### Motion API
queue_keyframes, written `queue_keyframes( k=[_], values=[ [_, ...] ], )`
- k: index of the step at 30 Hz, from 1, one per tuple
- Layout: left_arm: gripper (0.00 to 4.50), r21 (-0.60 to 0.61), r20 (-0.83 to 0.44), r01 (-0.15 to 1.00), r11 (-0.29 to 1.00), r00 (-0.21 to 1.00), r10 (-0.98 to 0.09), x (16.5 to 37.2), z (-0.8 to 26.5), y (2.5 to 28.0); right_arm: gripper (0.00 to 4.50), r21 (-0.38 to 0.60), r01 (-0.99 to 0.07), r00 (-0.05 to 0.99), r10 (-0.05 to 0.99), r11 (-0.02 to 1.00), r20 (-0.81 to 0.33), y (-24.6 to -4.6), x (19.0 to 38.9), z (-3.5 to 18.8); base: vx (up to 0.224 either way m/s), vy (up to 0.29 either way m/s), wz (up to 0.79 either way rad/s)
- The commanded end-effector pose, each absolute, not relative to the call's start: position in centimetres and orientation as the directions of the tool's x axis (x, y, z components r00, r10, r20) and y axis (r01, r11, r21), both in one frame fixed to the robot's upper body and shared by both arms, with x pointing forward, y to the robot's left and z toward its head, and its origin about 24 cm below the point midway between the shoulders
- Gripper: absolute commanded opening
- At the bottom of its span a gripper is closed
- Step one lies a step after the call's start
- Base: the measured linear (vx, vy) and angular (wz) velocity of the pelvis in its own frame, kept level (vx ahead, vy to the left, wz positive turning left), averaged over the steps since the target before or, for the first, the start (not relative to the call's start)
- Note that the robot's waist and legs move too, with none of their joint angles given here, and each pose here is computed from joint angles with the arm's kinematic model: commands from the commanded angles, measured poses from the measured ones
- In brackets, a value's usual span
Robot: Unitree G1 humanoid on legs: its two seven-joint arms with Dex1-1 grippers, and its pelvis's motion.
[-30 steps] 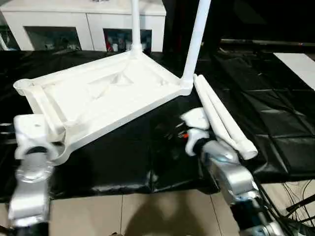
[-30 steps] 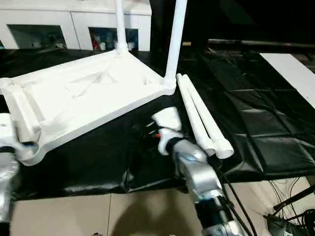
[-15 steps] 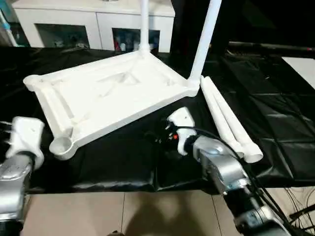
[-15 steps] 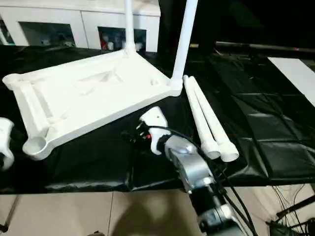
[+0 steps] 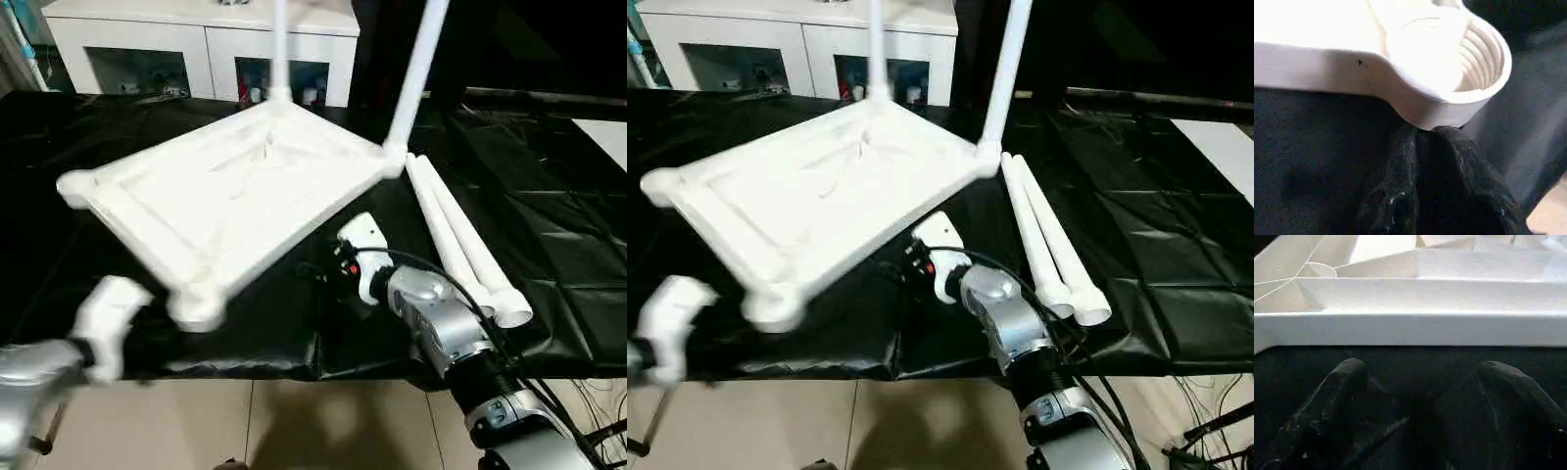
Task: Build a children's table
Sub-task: Rotate table base
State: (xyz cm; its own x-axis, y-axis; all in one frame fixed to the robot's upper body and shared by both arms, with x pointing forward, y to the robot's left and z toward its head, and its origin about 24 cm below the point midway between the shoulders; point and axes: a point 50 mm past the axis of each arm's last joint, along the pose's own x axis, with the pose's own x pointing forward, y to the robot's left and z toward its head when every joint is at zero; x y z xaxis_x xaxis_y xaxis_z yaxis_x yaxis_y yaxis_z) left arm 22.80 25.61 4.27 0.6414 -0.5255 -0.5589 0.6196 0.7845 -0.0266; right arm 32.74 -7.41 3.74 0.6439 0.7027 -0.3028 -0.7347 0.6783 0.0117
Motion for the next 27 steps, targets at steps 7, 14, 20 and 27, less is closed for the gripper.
queue_keyframes(
  k=[7, 14, 20, 27],
  values=[
    [0.97, -0.034, -0.426, 0.8, 0.599, 0.53, -0.733, 25.1, 4.5, 18.5, 3.89, -0.058, -0.641, 0.73, 0.585, 0.765, -0.353, -9.4, 33.8, 2.8, 0.0, 0.0, 0.0],
    [0.97, 0.008, -0.434, 0.834, 0.551, 0.5, -0.75, 27.0, 3.6, 15.6, 3.89, -0.054, -0.665, 0.719, 0.618, 0.745, -0.318, -10.3, 33.5, 3.8, 0.0, 0.0, 0.0],
    [0.97, 0.114, -0.451, 0.825, 0.553, 0.539, -0.711, 29.6, 3.1, 13.8, 3.89, -0.07, -0.812, 0.567, 0.754, 0.579, -0.332, -12.5, 30.9, 5.3, 0.0, 0.0, 0.0],
    [0.97, 0.129, -0.405, 0.823, 0.553, 0.553, -0.728, 31.5, 3.4, 11.6, 3.89, -0.127, -0.839, 0.534, 0.759, 0.529, -0.371, -15.8, 29.1, 7.7, 0.0, 0.0, 0.0]
  ],
)
